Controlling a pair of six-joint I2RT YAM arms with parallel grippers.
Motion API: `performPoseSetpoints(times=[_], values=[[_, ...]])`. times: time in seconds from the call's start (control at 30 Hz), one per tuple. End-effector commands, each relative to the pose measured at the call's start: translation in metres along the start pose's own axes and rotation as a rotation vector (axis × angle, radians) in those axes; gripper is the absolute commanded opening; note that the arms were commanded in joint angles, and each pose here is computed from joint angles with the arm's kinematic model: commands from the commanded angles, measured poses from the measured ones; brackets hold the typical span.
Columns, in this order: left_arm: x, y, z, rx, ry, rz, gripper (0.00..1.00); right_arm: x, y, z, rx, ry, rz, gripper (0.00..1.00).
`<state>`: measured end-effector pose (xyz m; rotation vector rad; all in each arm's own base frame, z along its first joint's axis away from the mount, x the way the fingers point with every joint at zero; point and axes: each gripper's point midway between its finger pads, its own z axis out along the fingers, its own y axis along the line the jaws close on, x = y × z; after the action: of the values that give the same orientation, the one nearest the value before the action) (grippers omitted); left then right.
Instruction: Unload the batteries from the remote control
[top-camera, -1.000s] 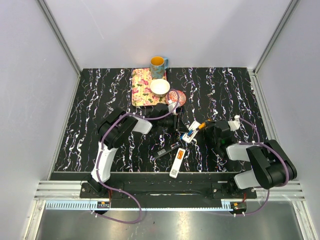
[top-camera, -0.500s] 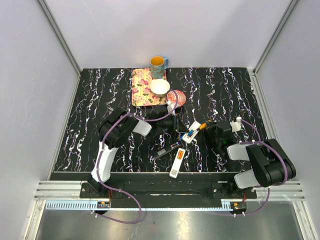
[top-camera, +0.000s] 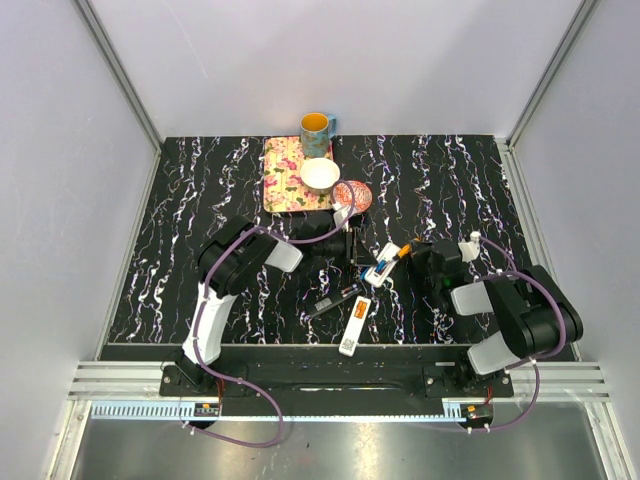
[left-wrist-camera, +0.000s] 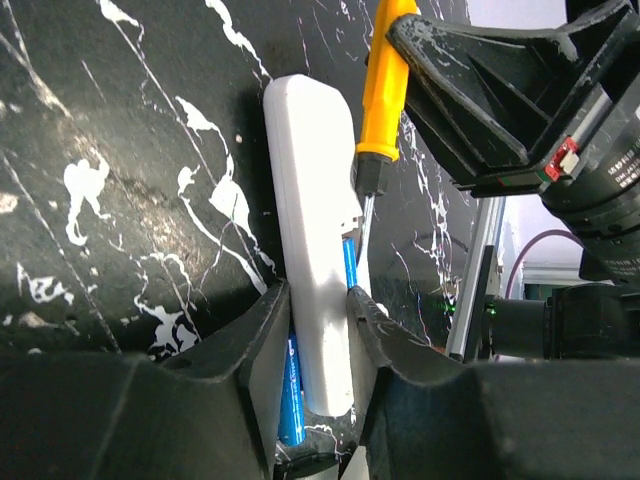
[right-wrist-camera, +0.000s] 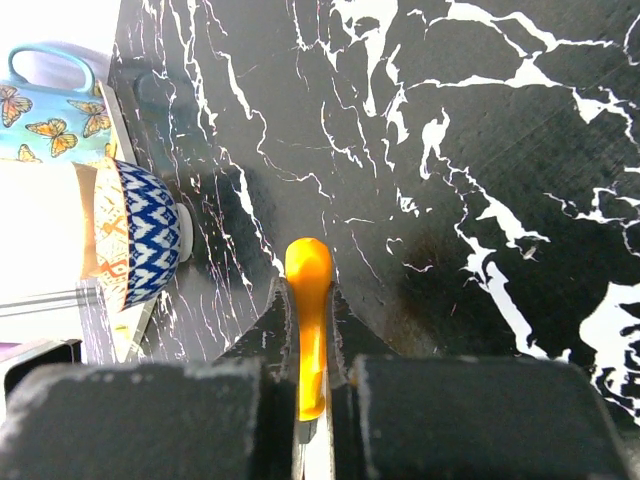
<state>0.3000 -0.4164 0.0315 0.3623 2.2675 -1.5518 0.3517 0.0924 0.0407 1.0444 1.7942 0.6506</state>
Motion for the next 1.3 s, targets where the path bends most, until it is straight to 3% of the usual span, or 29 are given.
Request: performPoseSetpoints(times=[0.0,0.1,0.37,0.67,0.87,1.1,1.27], values=[[0.010,-0.026,-0.005,0.151,0.023,0.012,0.36,0.002,0.000,0.008,0.001,0.006,0.009,0.00],[0.011,-0.037,-0.009,0.214,0.016,-0.001,0.42,0.005,0.004,0.012,-0.008,0.019,0.021,0.00],[0.011,-0.039,-0.009,0.238,0.011,-0.018,0.47,0.010,0.004,0.018,-0.001,0.037,0.002,0.00],[-0.001,-0.018,-0.016,0.122,-0.032,-0.035,0.51,-0.004,0.014,0.014,-0.018,-0.007,-0.058,0.00],[-0.018,-0.003,-0.034,-0.022,-0.073,0.027,0.63,-0.016,0.035,0.005,-0.061,-0.028,-0.119,0.00],[-0.052,-0.039,-0.054,-0.049,-0.146,0.212,0.81,-0.022,0.074,-0.012,-0.186,0.003,-0.215,0.00],[-0.061,-0.084,-0.055,0.105,-0.121,0.308,0.83,-0.019,0.099,-0.031,-0.275,0.036,-0.236,0.00]])
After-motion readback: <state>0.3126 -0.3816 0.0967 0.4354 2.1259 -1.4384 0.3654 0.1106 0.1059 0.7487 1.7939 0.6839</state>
